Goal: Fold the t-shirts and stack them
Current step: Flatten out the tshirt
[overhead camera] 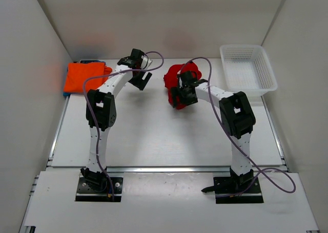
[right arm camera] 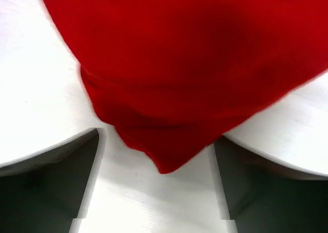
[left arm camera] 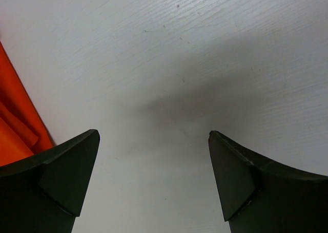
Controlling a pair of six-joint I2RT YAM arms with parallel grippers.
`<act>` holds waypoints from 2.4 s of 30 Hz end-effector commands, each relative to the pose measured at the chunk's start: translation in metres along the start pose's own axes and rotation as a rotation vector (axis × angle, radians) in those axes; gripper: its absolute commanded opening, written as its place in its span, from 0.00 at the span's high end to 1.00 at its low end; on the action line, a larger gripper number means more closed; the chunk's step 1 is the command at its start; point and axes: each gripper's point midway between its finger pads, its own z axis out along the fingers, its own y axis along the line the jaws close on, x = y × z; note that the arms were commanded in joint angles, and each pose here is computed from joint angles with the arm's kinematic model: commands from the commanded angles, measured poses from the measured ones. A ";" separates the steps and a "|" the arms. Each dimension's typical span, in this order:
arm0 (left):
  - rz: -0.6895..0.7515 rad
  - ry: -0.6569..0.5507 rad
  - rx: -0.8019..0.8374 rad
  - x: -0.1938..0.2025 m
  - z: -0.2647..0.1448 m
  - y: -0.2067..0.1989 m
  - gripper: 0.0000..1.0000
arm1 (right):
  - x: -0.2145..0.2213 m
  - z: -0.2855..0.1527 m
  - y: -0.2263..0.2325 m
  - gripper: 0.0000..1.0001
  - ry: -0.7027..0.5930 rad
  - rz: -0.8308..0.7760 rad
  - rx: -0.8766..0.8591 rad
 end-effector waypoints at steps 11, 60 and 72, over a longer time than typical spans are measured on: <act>0.029 -0.109 -0.120 -0.013 -0.085 0.014 0.02 | -0.036 -0.051 0.026 1.00 -0.104 -0.110 -0.048; -0.048 0.071 0.632 0.024 -0.007 -0.257 0.38 | 0.133 -0.242 -0.023 1.00 -0.232 0.622 -0.072; 0.029 -0.246 0.320 -0.075 -0.030 -0.140 1.00 | 0.097 -0.264 -0.052 1.00 -0.311 0.552 -0.024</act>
